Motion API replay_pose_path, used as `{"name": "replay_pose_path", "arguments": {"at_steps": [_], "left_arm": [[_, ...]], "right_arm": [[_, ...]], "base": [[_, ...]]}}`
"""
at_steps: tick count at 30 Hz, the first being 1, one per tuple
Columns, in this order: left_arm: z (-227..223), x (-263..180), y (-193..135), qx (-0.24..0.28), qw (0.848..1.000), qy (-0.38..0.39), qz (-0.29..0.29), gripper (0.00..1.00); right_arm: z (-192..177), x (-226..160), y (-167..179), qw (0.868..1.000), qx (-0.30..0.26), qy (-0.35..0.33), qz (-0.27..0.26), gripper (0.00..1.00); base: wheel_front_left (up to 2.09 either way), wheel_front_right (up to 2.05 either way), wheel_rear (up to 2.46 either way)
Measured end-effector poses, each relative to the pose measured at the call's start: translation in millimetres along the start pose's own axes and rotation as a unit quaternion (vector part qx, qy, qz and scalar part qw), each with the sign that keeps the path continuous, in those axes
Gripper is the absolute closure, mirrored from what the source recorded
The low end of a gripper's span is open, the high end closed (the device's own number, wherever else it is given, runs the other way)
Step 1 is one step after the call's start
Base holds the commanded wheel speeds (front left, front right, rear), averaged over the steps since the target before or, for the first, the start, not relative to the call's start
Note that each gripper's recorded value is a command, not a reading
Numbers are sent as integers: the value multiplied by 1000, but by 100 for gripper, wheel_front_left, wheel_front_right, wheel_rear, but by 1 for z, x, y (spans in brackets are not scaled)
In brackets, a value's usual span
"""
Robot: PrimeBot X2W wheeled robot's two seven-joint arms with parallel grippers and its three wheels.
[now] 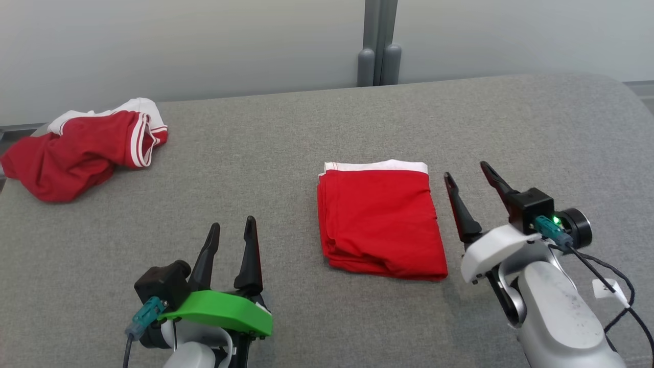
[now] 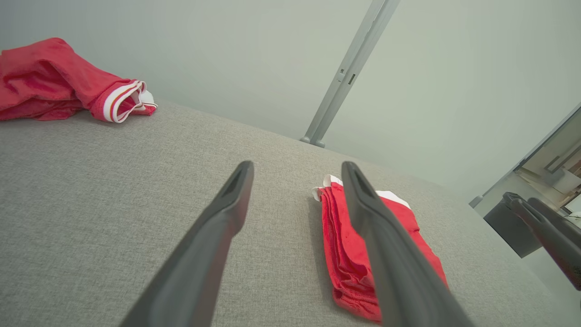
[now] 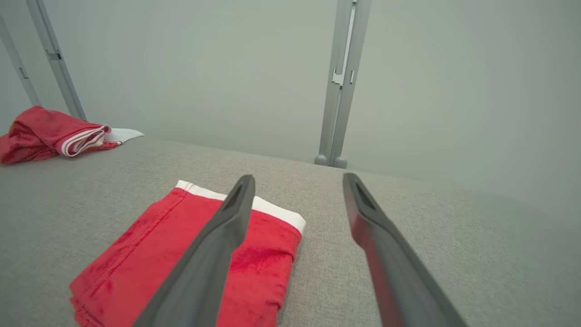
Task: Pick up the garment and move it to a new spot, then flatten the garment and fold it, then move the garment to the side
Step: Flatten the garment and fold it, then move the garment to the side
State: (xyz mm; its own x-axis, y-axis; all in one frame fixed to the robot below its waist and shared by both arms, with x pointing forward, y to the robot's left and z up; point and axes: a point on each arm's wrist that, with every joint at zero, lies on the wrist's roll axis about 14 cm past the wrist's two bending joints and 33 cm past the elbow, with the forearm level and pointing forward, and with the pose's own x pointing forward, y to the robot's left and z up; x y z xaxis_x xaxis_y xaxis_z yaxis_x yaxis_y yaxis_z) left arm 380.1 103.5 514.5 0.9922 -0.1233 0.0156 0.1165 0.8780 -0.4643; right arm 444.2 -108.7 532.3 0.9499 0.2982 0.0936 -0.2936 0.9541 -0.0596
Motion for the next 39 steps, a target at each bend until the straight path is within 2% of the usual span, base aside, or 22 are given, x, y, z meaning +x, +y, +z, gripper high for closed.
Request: {"name": "replay_pose_path", "arguments": {"at_steps": [4, 8, 13, 20, 28, 33, 39], "left_arm": [[3, -2, -2, 4, 1000, -2, -4, 0], [4, -3, 1, 8, 1000, -2, -1, 0], [3, -2, 4, 10, 1000, -1, 4, 0], [0, -1, 10, 11, 1000, 6, 12, 0], [1, 2, 24, 14, 999, 6, 32, 0], [2, 1, 35, 14, 999, 5, 49, 0], [1, -1, 46, 15, 998, 4, 65, 0]], "right_arm": [[-16, -18, -26, 999, 16, 27, -37, 0], [-37, -26, -34, 993, 66, 73, -58, 0], [-53, -28, -35, 987, 97, 118, -54, 0], [-66, -12, -26, 974, 133, 183, -21, 0], [-87, 7, -1, 944, 204, 258, 17, 0], [-111, 7, 10, 925, 212, 314, 33, 0], [-128, 10, 22, 909, 208, 356, 52, 0]], "base": [[0, 0, 0], [0, 0, 0], [0, 0, 0], [0, 0, 0], [0, 0, 0], [0, 0, 0], [0, 0, 0]]}}
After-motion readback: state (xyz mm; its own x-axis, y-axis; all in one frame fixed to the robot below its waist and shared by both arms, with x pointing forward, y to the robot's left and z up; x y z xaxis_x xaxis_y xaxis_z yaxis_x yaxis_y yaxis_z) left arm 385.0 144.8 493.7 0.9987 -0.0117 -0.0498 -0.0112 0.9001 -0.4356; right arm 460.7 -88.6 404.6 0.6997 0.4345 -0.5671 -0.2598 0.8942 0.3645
